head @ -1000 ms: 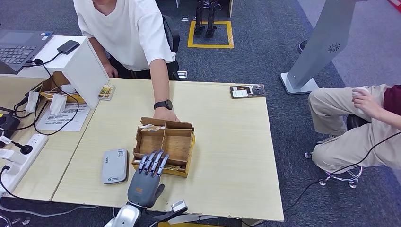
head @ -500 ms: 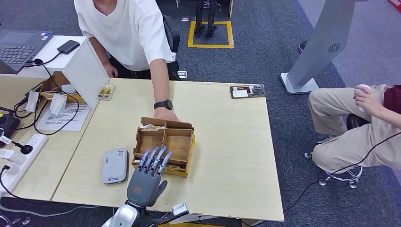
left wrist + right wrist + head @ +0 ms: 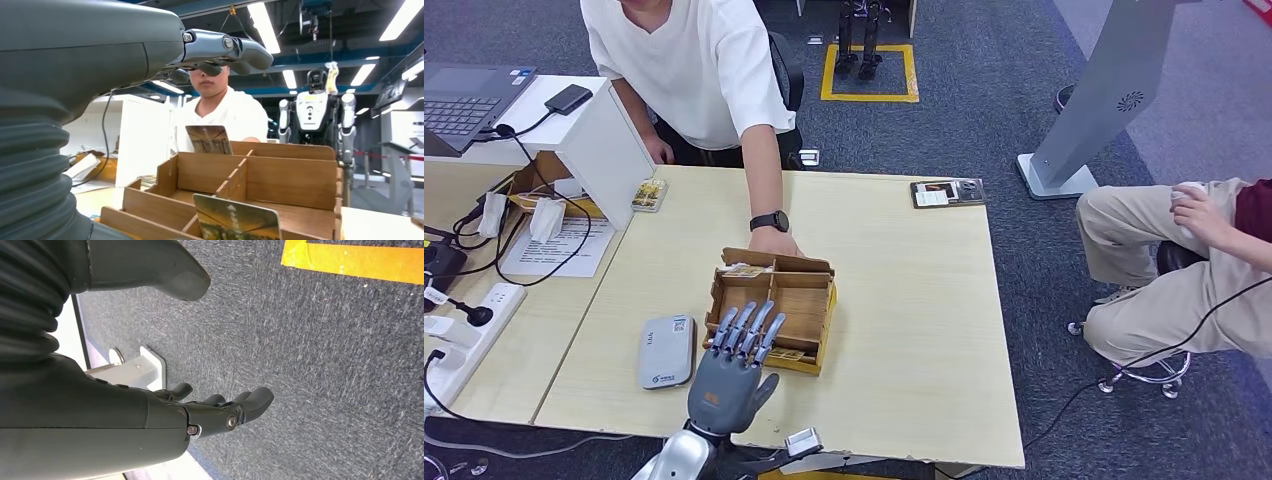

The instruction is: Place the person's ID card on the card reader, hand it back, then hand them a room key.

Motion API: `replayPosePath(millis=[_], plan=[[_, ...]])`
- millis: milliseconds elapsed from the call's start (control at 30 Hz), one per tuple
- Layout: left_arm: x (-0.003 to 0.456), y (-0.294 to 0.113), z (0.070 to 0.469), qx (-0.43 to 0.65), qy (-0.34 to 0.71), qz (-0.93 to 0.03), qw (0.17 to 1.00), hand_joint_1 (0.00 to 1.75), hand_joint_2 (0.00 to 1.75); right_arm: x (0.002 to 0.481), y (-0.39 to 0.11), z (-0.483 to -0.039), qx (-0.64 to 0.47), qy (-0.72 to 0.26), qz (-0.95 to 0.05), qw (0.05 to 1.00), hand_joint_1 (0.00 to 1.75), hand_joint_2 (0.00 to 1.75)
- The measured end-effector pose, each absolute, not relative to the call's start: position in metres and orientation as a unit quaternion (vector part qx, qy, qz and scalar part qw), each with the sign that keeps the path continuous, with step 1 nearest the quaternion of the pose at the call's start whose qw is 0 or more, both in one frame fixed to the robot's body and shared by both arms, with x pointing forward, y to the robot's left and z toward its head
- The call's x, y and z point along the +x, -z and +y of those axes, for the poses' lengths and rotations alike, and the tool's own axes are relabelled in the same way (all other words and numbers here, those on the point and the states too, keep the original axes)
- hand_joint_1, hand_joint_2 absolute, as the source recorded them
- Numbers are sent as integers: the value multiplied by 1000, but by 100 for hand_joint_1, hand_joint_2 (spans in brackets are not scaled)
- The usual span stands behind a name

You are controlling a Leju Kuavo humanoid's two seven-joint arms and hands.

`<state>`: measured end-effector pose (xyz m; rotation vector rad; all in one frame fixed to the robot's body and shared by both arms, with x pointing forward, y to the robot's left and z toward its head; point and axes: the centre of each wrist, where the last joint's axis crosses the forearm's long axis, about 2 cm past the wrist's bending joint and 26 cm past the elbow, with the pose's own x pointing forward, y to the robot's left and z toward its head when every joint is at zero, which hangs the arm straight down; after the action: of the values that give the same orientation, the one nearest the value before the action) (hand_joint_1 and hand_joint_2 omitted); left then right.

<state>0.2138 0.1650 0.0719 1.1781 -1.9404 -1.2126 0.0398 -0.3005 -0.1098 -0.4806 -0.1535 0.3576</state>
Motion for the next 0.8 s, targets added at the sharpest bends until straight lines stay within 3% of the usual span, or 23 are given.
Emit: replayPosePath(millis=[800], plan=[[212, -66, 165, 435, 463, -719, 283, 0, 175, 40, 110, -301, -237, -175, -76, 953, 0, 175]])
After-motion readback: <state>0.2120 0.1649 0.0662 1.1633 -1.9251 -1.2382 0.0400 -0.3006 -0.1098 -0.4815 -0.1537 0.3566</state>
